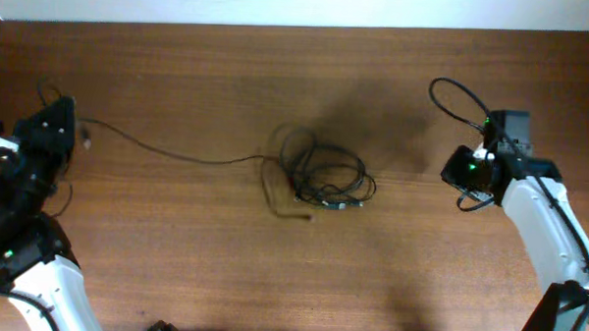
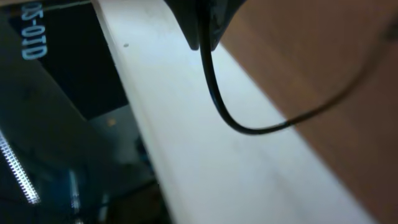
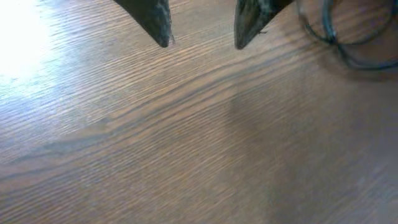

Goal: Untangle cables

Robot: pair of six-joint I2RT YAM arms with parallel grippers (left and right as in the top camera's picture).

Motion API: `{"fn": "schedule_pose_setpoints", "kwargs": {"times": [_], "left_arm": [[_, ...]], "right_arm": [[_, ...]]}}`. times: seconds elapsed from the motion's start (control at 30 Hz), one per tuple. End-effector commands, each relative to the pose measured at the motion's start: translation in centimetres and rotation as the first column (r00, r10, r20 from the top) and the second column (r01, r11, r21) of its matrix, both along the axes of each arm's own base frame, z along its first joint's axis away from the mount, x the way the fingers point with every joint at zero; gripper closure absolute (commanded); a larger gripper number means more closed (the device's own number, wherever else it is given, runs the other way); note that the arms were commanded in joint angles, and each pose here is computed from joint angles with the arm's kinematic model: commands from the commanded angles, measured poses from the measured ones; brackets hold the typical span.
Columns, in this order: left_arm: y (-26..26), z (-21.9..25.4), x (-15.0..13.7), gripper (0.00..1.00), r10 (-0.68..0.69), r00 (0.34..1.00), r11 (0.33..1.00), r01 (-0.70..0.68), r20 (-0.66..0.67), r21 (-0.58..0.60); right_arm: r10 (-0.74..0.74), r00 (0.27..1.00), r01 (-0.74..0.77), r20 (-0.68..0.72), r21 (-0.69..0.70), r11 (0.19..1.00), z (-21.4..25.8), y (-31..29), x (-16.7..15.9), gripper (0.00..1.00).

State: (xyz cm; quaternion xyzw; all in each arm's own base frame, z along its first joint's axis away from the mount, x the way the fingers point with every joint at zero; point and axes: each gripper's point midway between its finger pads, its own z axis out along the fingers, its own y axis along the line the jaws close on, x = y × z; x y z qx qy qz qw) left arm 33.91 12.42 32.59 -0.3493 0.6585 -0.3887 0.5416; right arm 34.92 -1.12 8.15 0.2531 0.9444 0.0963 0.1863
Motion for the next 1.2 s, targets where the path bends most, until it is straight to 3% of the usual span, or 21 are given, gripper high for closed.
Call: {"fn": "schedule_pose_setpoints", "kwargs": {"times": [0.0,0.07,0.13,0.23,0.27,0.37,0.4,0.43,0.47,0.5,0.53,0.57,0.77,0.97,1.17], "left_arm": [[-1.9,-0.5,0.1,1.00,-0.046,0.998,0.998,0.045,-0.043,-0.035],[-3.0,-1.0,0.5,1.00,-0.066,0.996,0.997,0.063,-0.066,-0.047],[-4.3,-0.9,0.9,1.00,-0.104,0.993,0.994,0.101,-0.062,-0.044],[-4.7,-0.9,1.0,1.00,-0.116,0.991,0.993,0.113,-0.062,-0.045],[-4.7,-0.9,1.0,1.00,-0.116,0.991,0.993,0.113,-0.062,-0.045],[-4.7,-0.9,1.0,1.00,-0.115,0.991,0.993,0.113,-0.062,-0.045],[-4.7,-0.9,1.0,1.00,-0.115,0.991,0.993,0.112,-0.062,-0.044],[-4.7,-0.9,1.0,1.00,-0.115,0.991,0.993,0.112,-0.062,-0.044],[-4.6,-0.9,1.0,1.00,-0.111,0.992,0.993,0.108,-0.063,-0.043],[-4.4,-0.9,1.0,1.00,-0.100,0.993,0.994,0.097,-0.063,-0.040],[-4.3,-0.9,1.1,1.00,-0.089,0.994,0.996,0.087,-0.061,-0.036],[-4.1,-0.8,1.1,1.00,-0.081,0.995,0.996,0.080,-0.059,-0.032],[0.5,3.7,0.2,1.00,0.041,0.995,0.995,-0.050,0.096,0.088],[6.7,6.8,-2.7,1.00,0.249,0.957,0.954,-0.270,0.152,0.133],[10.7,4.3,-3.7,1.00,0.356,0.931,0.924,-0.364,0.081,0.120]], "right_arm": [[0.335,0.932,-0.363,0.140,0.333,0.870,2.3,9.8,-0.7,0.39],[0.438,0.888,-0.457,0.139,0.361,0.813,2.3,13.7,-2.1,0.33],[0.566,0.815,-0.576,0.127,0.289,0.765,1.1,18.4,-3.3,0.21],[0.587,0.809,-0.584,0.035,-0.069,0.809,-2.6,18.0,-1.5,0.05],[0.601,0.799,-0.592,0.013,-0.154,0.791,-3.8,18.0,-0.9,0.00],[0.758,0.651,-0.757,-0.032,-0.101,0.646,-8.3,22.1,-2.7,0.01],[0.760,0.649,-0.758,-0.032,-0.104,0.644,-8.5,22.2,-2.6,0.01],[0.760,0.650,-0.758,-0.028,-0.105,0.644,-8.4,22.3,-2.5,0.03],[0.759,0.651,-0.756,-0.027,-0.110,0.645,-8.3,22.3,-2.4,0.22],[0.757,0.653,-0.755,-0.033,-0.107,0.647,-8.2,22.1,-2.5,0.56],[0.748,0.662,-0.748,-0.048,-0.114,0.654,-8.3,21.6,-2.4,0.83],[0.735,0.674,-0.737,-0.069,-0.124,0.664,-8.5,20.9,-2.4,0.96],[0.479,0.818,-0.557,-0.318,-0.235,0.796,-9.6,9.3,-3.0,0.96],[0.191,0.928,-0.272,-0.321,-0.232,0.934,-9.3,-1.4,-1.9,0.96],[-0.080,0.947,0.008,-0.310,-0.227,0.974,-8.2,-9.4,-2.7,0.96]]}}
